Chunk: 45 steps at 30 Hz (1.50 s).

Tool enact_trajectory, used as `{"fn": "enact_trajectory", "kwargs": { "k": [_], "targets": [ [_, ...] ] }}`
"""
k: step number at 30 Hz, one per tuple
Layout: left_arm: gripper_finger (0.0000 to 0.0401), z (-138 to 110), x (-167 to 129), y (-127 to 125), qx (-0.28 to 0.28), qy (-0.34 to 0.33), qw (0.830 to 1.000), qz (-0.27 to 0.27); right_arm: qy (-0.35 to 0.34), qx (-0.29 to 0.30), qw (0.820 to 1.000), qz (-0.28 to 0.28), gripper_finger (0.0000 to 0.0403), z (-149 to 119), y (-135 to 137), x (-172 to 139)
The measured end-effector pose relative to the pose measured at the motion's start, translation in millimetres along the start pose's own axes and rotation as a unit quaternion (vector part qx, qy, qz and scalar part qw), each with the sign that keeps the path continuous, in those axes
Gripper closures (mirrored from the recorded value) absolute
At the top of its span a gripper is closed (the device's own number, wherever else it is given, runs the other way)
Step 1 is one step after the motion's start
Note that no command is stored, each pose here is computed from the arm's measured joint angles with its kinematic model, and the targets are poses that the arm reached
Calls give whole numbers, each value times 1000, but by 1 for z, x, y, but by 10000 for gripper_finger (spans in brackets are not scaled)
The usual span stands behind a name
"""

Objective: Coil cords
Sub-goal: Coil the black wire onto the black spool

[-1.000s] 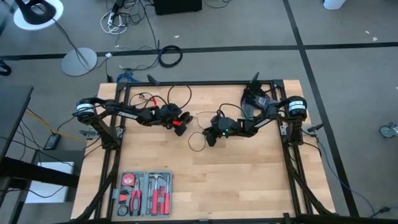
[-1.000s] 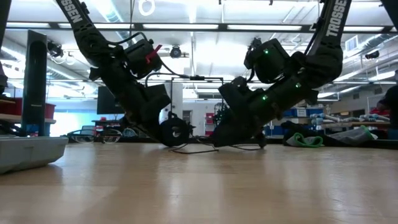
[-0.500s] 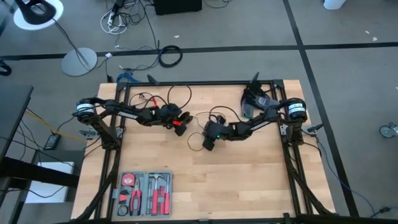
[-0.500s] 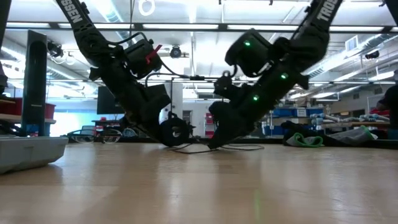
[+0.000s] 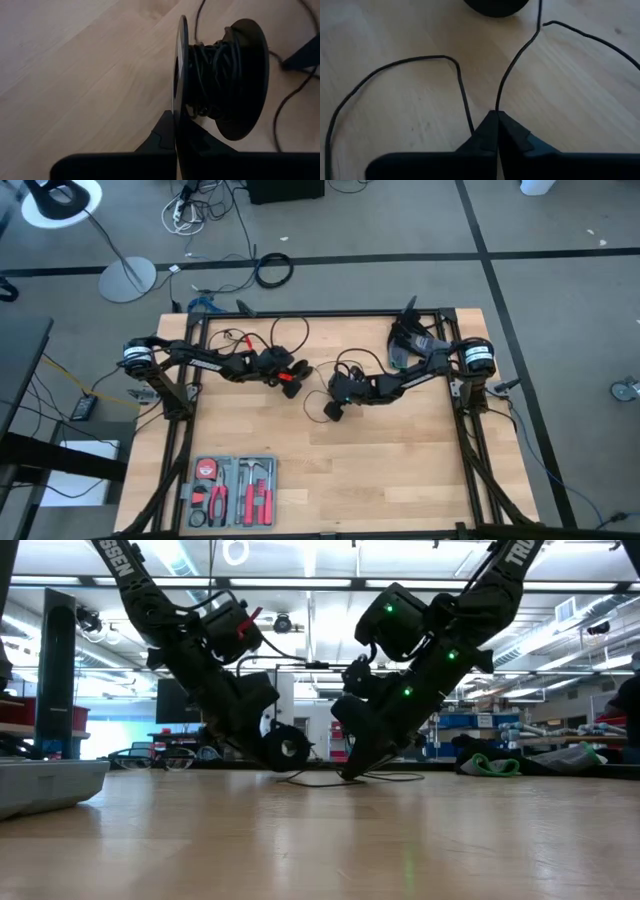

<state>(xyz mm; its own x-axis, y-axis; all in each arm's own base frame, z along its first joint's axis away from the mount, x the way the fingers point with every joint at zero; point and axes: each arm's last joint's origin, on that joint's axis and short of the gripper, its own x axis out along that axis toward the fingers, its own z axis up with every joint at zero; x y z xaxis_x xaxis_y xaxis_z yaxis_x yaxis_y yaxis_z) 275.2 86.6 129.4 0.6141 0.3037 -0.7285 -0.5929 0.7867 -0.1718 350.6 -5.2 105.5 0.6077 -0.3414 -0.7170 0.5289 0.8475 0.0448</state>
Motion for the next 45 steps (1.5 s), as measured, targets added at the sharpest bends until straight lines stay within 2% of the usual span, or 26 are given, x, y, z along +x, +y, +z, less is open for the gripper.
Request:
{"fn": "enact_trajectory", "kwargs": {
  "k": [5,14,19,22,27,32,39,42,45],
  "targets": [
    [401,4,0,-2,-2,-16,1000,-20,-30,-2,999,32,401,1,10,-2],
    [401,18,-2,-11,-1,-36,995,-92,-21,18,997,70,402,4,8,0],
    [401,29,-4,-18,2,-52,989,-141,-20,36,997,60,402,8,0,3],
    [401,34,-6,-20,3,-62,987,-152,-21,39,997,63,402,10,-4,5],
    [401,34,-6,-20,2,-63,987,-149,-49,44,994,86,403,18,-3,5],
    [401,36,-5,-17,-4,-83,992,-98,-95,27,985,139,403,32,5,1],
    [401,33,-4,-15,-2,-73,995,-74,-136,-28,980,143,403,63,1,1],
    [401,28,-3,-13,9,-56,997,-46,-134,-21,981,138,403,72,-6,2],
    [401,25,-2,-11,11,-42,999,-32,-98,-6,988,122,403,69,-13,3]
  ]
}}
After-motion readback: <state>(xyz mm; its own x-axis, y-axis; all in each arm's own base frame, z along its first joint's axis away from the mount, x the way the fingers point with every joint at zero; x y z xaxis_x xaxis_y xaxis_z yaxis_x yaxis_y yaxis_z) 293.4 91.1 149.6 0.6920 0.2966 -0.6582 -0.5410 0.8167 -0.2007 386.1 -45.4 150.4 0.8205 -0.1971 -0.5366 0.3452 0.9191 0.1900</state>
